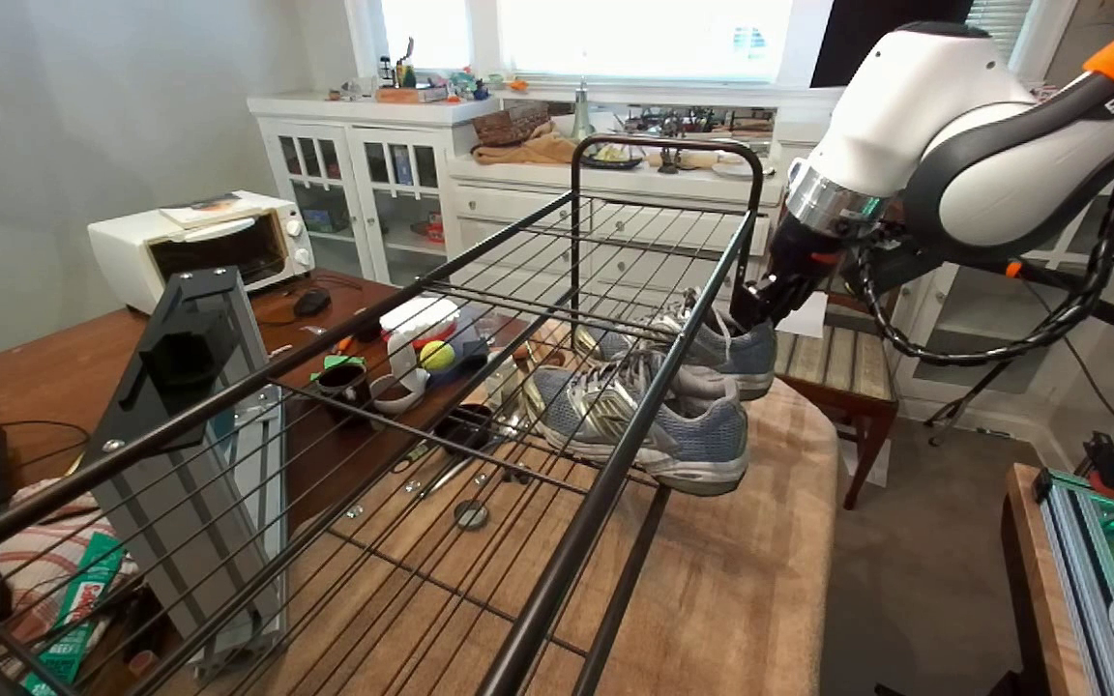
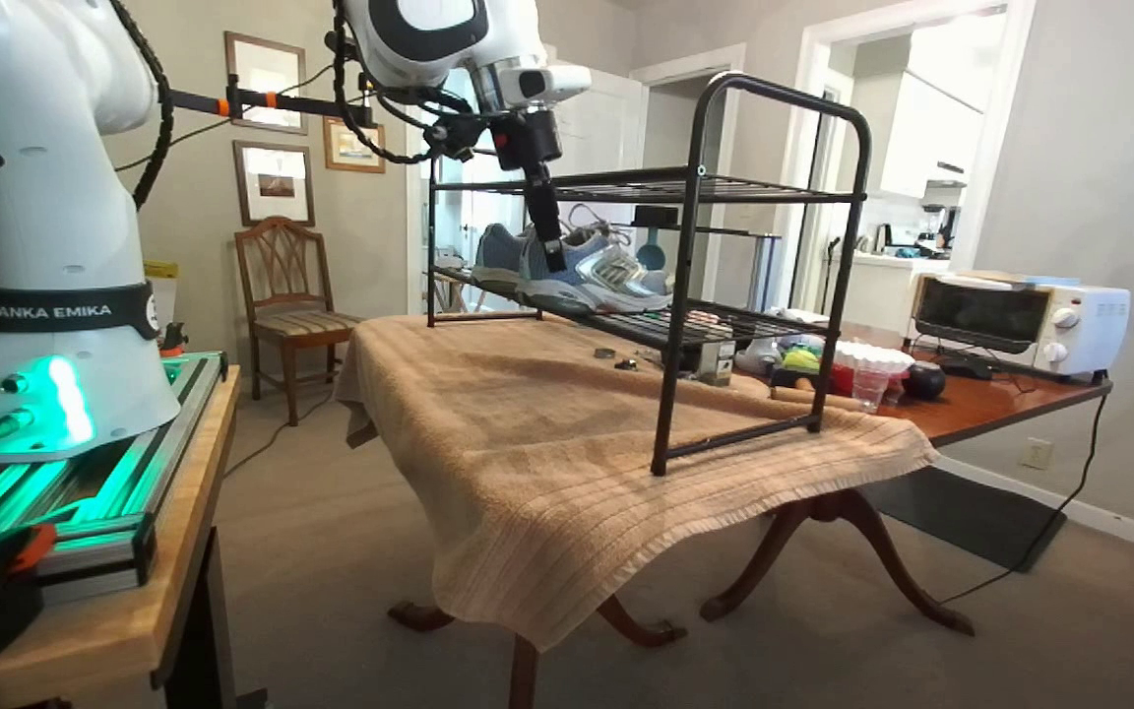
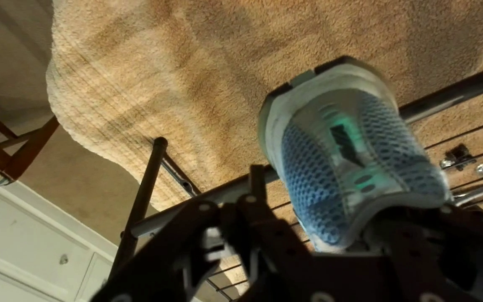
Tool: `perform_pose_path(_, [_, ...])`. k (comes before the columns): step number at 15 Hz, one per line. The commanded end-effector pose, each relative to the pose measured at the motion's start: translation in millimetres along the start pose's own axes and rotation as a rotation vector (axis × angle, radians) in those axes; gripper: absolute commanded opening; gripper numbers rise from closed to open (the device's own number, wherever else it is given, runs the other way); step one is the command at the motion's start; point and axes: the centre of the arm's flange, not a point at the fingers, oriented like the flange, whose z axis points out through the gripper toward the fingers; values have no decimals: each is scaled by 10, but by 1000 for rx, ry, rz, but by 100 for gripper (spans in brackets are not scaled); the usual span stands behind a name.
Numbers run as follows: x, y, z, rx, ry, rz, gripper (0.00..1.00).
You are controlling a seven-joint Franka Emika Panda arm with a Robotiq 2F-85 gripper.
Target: Move the right sneaker to the topmost shelf on the shoe rack.
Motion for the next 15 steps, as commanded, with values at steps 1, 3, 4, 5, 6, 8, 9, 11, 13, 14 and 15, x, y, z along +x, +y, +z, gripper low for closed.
perform_pose_path(1, [13, -55, 61, -25, -29, 55, 18])
perform_pose_path(3, [26, -59, 62, -43, -41, 90, 5])
perform_pose_path(4, [28, -55, 61, -57, -52, 109, 1])
perform_pose_path(5, [25, -58, 66, -73, -64, 126, 1])
perform_pose_path(6, [20, -68, 49, -90, -77, 143, 4])
perform_pose_path(8, [11, -98, 8, -134, -99, 160, 1])
perform_pose_path(9, [-9, -117, -22, -153, -111, 174, 3])
perform_pose_path(11, [-55, -179, -86, -189, -142, 197, 3])
perform_pose_path(13, [-92, -256, -172, -214, -164, 221, 3])
perform_pose_path(14, [-109, -292, -218, -225, -173, 231, 3])
perform_pose_path(15, [-131, -332, -274, -226, -169, 239, 3])
